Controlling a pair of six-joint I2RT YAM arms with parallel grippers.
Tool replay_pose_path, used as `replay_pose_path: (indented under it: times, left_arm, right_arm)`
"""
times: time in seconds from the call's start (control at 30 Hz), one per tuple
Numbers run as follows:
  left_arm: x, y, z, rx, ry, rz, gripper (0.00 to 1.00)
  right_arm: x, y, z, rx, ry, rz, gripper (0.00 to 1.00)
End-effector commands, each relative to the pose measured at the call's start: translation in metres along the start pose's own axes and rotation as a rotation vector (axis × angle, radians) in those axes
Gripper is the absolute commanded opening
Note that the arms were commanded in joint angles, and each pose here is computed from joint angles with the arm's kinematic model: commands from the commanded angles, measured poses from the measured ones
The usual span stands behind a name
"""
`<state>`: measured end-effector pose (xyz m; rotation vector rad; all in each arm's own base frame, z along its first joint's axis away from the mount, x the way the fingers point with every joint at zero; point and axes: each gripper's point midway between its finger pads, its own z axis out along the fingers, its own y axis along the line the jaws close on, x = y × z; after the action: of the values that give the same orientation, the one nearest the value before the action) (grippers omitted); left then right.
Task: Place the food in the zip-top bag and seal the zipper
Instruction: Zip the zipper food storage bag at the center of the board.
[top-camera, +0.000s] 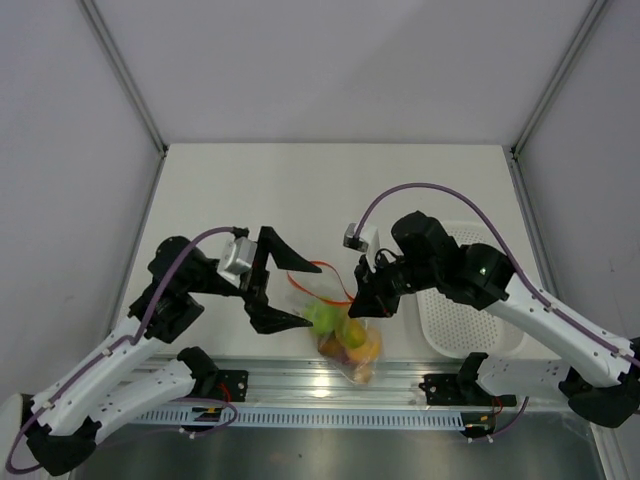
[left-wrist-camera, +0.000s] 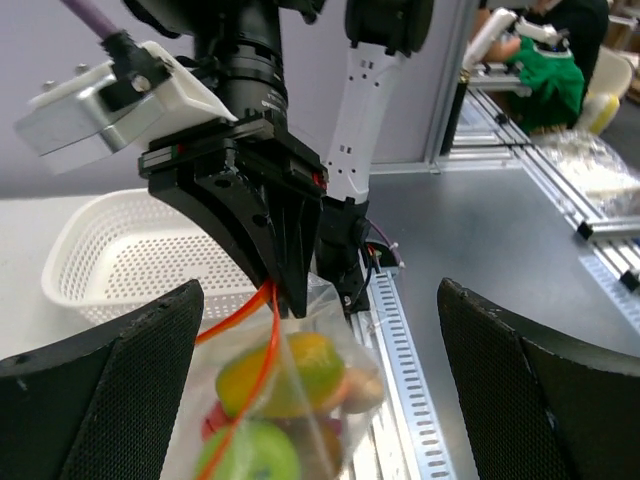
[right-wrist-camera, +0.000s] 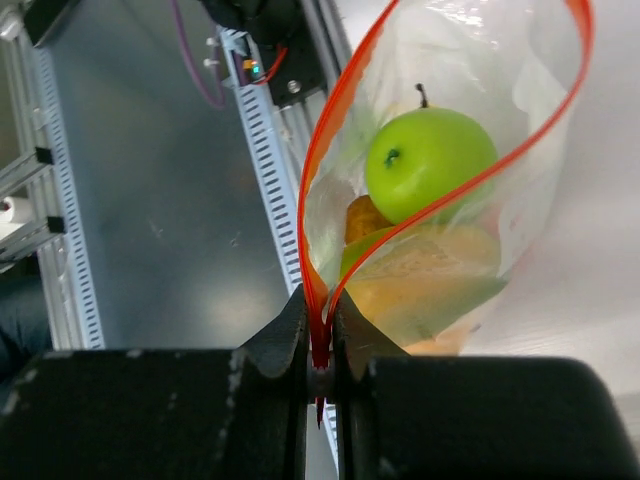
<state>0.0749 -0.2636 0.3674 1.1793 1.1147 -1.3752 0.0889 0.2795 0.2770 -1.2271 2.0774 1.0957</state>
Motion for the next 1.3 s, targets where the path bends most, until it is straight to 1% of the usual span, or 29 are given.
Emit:
replay_pose_path:
  times: [0.0, 0.07, 0.17, 0.23, 0.27, 0.3, 0.47, 0.53, 0.57, 0.6, 0.7, 0.8, 0.87, 1.03, 1.13, 1.17, 1.2, 1.27]
  left_arm:
    - [-0.004, -0.003, 0.015, 0.118, -0.015, 0.197, 0.99]
    - [0.001, 0.000, 0.024, 0.139, -0.034, 0.227, 0.99]
    - [0.009, 0.000, 0.034, 0.194, -0.034, 0.231, 0.99]
    - [0.013, 0.003, 0.039, 0.210, -0.018, 0.214, 1.00]
    - [0.022, 0.010, 0.043, 0.211, 0.009, 0.182, 0.99]
    - [0.026, 0.013, 0.045, 0.214, 0.027, 0.188, 1.00]
    - [0.045, 0.021, 0.050, 0.215, 0.048, 0.150, 0.99]
    - [0.048, 0.020, 0.052, 0.231, 0.045, 0.092, 0.95]
    - [0.052, 0.014, 0.052, 0.270, 0.053, 0.066, 0.93]
    - [0.052, 0.012, 0.052, 0.280, 0.057, 0.025, 0.87]
    - [0.059, 0.013, 0.055, 0.272, 0.068, -0.018, 0.78]
    - [0.065, 0.014, 0.055, 0.253, 0.094, -0.056, 0.75]
    - [0.074, 0.013, 0.053, 0.251, 0.128, -0.089, 0.75]
    - [0.081, 0.002, 0.045, 0.261, 0.141, -0.100, 0.74]
    - [0.084, 0.001, 0.041, 0.235, 0.145, -0.091, 0.74]
    - [0.085, 0.001, 0.040, 0.227, 0.152, -0.091, 0.71]
    - [0.091, 0.000, 0.039, 0.216, 0.178, -0.121, 0.69]
    - [0.092, 0.009, 0.039, 0.155, 0.190, -0.130, 0.65]
  right_arm:
    - [-0.020, 0.032, -0.024, -0.121, -0.086, -0.084, 0.00]
    - [-0.020, 0.037, -0.028, -0.139, -0.095, -0.095, 0.00]
    - [-0.019, 0.042, -0.032, -0.156, -0.094, -0.097, 0.00]
    - [-0.017, 0.044, -0.033, -0.168, -0.092, -0.095, 0.00]
    - [-0.016, 0.045, -0.033, -0.172, -0.089, -0.095, 0.00]
    - [-0.016, 0.045, -0.033, -0.177, -0.090, -0.098, 0.00]
    - [-0.013, 0.046, -0.035, -0.175, -0.091, -0.105, 0.00]
    - [-0.012, 0.045, -0.036, -0.172, -0.092, -0.114, 0.00]
    - [-0.011, 0.044, -0.035, -0.167, -0.090, -0.114, 0.00]
    - [-0.011, 0.043, -0.036, -0.163, -0.091, -0.116, 0.00]
    - [-0.010, 0.040, -0.034, -0.157, -0.083, -0.119, 0.00]
    - [-0.009, 0.037, -0.030, -0.150, -0.076, -0.120, 0.00]
    - [-0.008, 0.035, -0.029, -0.145, -0.071, -0.121, 0.00]
    - [-0.006, 0.025, -0.024, -0.121, -0.058, -0.102, 0.00]
    - [-0.007, 0.015, -0.022, -0.083, -0.061, -0.085, 0.00]
    - [-0.009, 0.014, -0.022, -0.083, -0.068, -0.085, 0.00]
    - [-0.010, 0.014, -0.022, -0.087, -0.074, -0.086, 0.00]
    - [-0.012, 0.015, -0.022, -0.095, -0.084, -0.085, 0.00]
